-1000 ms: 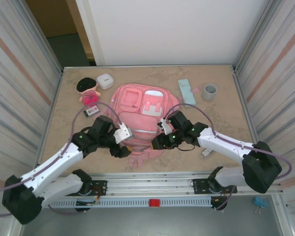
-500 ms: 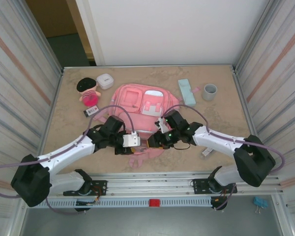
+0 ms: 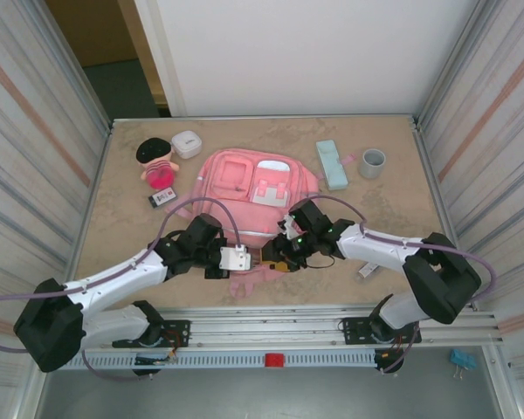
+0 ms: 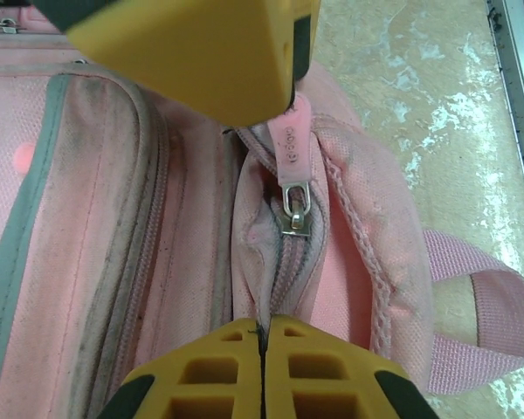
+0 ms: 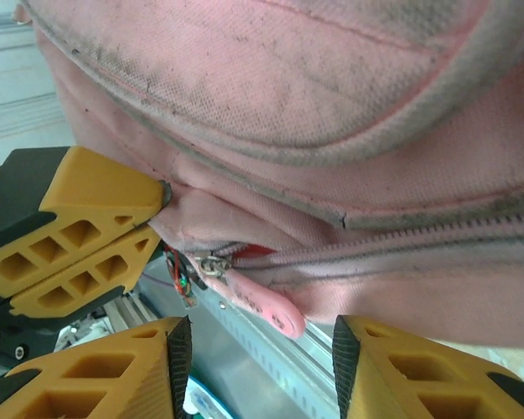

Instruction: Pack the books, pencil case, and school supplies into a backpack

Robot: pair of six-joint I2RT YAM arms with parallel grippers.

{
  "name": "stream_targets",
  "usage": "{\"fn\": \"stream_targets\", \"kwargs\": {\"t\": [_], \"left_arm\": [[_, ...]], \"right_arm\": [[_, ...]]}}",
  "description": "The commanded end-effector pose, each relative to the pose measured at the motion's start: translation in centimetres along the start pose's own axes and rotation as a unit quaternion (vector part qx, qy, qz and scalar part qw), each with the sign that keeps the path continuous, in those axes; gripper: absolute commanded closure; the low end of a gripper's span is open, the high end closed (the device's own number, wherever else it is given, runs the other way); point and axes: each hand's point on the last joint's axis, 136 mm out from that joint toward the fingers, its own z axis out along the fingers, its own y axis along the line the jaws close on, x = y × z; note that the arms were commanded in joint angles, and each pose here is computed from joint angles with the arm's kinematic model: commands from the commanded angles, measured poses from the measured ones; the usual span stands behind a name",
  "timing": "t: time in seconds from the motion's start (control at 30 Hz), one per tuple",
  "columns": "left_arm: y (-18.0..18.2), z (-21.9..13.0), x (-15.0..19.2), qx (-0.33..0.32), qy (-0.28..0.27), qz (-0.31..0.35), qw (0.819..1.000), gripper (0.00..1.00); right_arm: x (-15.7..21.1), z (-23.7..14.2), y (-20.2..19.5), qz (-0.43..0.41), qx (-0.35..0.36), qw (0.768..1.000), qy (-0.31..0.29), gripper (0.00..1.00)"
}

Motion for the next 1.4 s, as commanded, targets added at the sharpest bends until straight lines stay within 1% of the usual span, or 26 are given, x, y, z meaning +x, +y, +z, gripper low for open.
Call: {"fn": "stream_targets", "kwargs": {"t": [0.0,0.1,0.17,0.23,0.33,0.4,0.67,0.8,0.9,0.93,0.97,1.07,1.13,1.17,1.23,1.37], "left_arm": [[0.5,-0.2,-0.9,-0.015,-0.019,0.009,1.0,0.98],[0.4,-0.2,-1.1,-0.013,-0.024,0.007,1.0,0.98],[0.3,-0.1,-1.1,-0.011,-0.025,0.006,1.0,0.98],[0.5,-0.2,-1.2,-0.014,-0.025,0.005,1.0,0.99],[0.6,-0.1,-1.0,-0.018,-0.022,0.001,1.0,0.99],[0.6,-0.1,-1.0,-0.018,-0.022,-0.001,1.0,0.99],[0.8,0.0,-1.1,-0.02,-0.021,-0.007,1.0,0.99],[0.9,-0.1,-1.0,-0.022,-0.019,-0.01,1.0,0.99],[0.9,-0.1,-0.8,-0.024,-0.014,-0.015,0.999,0.99],[0.9,-0.2,-0.8,-0.025,-0.013,-0.017,0.999,0.97],[1.0,-0.2,-0.7,-0.027,-0.012,-0.018,0.999,0.92],[1.4,-0.5,-0.9,-0.037,-0.014,-0.03,0.999,0.64],[1.8,-0.7,-1.4,-0.042,-0.02,-0.038,0.998,0.52],[1.9,-0.8,-1.6,-0.043,-0.025,-0.041,0.998,0.5],[2.4,-0.9,-2.1,-0.049,-0.033,-0.052,0.997,0.49],[3.0,-0.6,-2.4,-0.052,-0.041,-0.066,0.996,0.5]], "right_arm": [[0.3,0.9,0.3,-0.006,-0.012,1.0,0.014,0.52],[0.2,1.3,0.2,-0.024,-0.008,1.0,0.018,0.52],[0.2,1.5,0.5,-0.034,-0.015,0.999,0.023,0.55],[0.3,1.6,1.0,-0.043,-0.024,0.998,0.026,0.63],[0.5,1.5,1.7,-0.056,-0.031,0.998,0.025,0.72],[0.7,1.3,2.0,-0.062,-0.034,0.997,0.023,0.76],[1.1,1.8,2.7,-0.076,-0.041,0.996,0.028,0.77],[1.3,2.0,2.8,-0.078,-0.04,0.996,0.031,0.89],[1.1,1.6,2.9,-0.086,-0.036,0.995,0.019,0.98],[0.9,1.3,3.0,-0.091,-0.035,0.995,0.013,1.0],[0.9,0.9,3.2,-0.096,-0.033,0.995,0.008,1.0],[0.7,-0.4,3.9,-0.117,-0.036,0.992,-0.012,1.0],[0.6,-1.2,4.7,-0.133,-0.043,0.99,-0.024,1.0],[0.5,-1.7,5.0,-0.141,-0.044,0.989,-0.031,1.0],[0.5,-2.4,5.6,-0.153,-0.047,0.986,-0.04,1.0],[0.7,-3.9,6.8,-0.177,-0.055,0.981,-0.055,1.0]]}}
